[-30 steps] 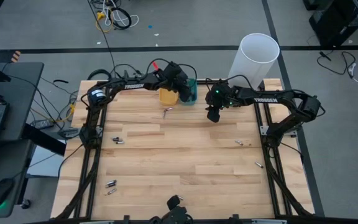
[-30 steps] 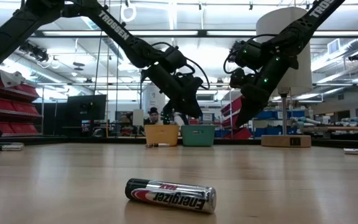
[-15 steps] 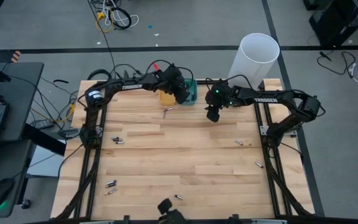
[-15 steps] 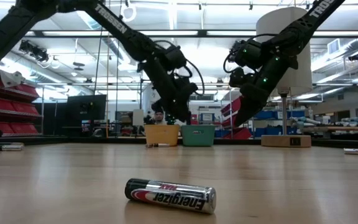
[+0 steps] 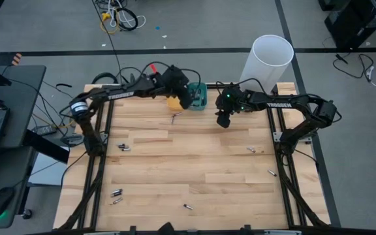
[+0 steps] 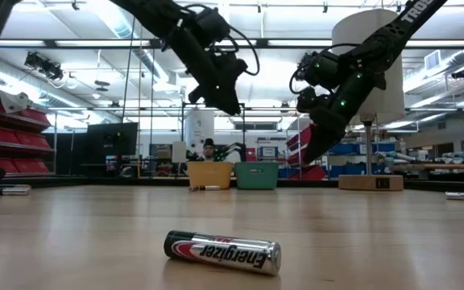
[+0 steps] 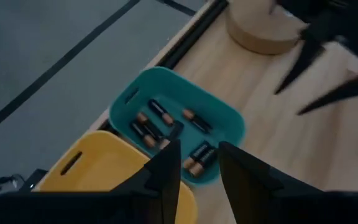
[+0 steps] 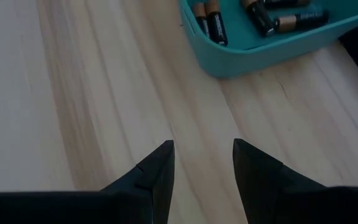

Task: Sort batteries
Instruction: Put the black battery into the green bin

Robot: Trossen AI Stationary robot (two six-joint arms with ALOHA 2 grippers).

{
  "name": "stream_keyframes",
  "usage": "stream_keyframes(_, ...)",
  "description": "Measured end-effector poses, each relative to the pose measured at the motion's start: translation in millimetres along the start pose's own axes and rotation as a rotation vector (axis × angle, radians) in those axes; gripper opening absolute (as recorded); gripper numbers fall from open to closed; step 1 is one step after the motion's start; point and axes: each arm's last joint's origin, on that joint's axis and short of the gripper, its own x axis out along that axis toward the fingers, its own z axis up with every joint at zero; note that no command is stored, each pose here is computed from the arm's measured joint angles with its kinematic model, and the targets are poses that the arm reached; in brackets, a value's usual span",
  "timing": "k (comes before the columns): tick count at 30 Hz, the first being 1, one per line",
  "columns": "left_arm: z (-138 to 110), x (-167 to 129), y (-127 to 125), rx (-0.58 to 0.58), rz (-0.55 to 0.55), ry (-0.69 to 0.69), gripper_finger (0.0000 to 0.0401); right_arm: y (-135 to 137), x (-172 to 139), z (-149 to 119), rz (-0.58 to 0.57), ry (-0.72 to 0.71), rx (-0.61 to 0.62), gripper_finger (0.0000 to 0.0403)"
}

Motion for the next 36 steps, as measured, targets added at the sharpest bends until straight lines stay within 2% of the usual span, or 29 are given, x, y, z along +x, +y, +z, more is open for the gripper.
stream_keyframes(5, -24.4, -21.8, -17.0, 0.001, -0.003, 0.019, 0.0124, 3.1, 0.4, 1.7, 0.005, -0.013, -0.009, 0.0149)
stream_keyframes(9, -58.5, -42.1, -26.0, -0.034, 0.017, 0.046, 0.0124, 8.2, 0.9, 4.3, 0.014, -0.032, 0.014, 0.0149)
stream_keyframes(13, -97.1, -64.3, -32.5, -0.12, 0.03, 0.072, 0.0124, 13.4, 1.3, 8.2, 0.024, -0.065, 0.043, 0.0149)
stream_keyframes(18, -144.4, -88.0, -39.6, -0.2, 0.006, 0.277, 0.0124, 19.4, 1.7, 10.6, 0.038, -0.083, 0.067, 0.0149)
stream_keyframes(23, -180.9, -104.7, -50.1, -0.185, 0.044, 0.51, 0.0128, 24.1, 2.0, 11.0, 0.05, -0.081, 0.116, 0.0149)
stream_keyframes(28, -212.4, -105.5, -60.8, -0.14, 0.045, 0.62, 0.0148, 29.8, 2.3, 12.7, 0.064, -0.092, 0.137, 0.0149)
stream_keyframes(33, -236.0, -106.0, -55.6, -0.151, 0.11, 0.714, 0.0176, 36.2, 2.5, 14.5, 0.078, -0.106, 0.117, 0.0149)
stream_keyframes(36, -244.9, -108.5, -50.3, -0.119, 0.138, 0.786, 0.0189, 38.8, 2.6, 14.4, 0.084, -0.104, 0.104, 0.0149)
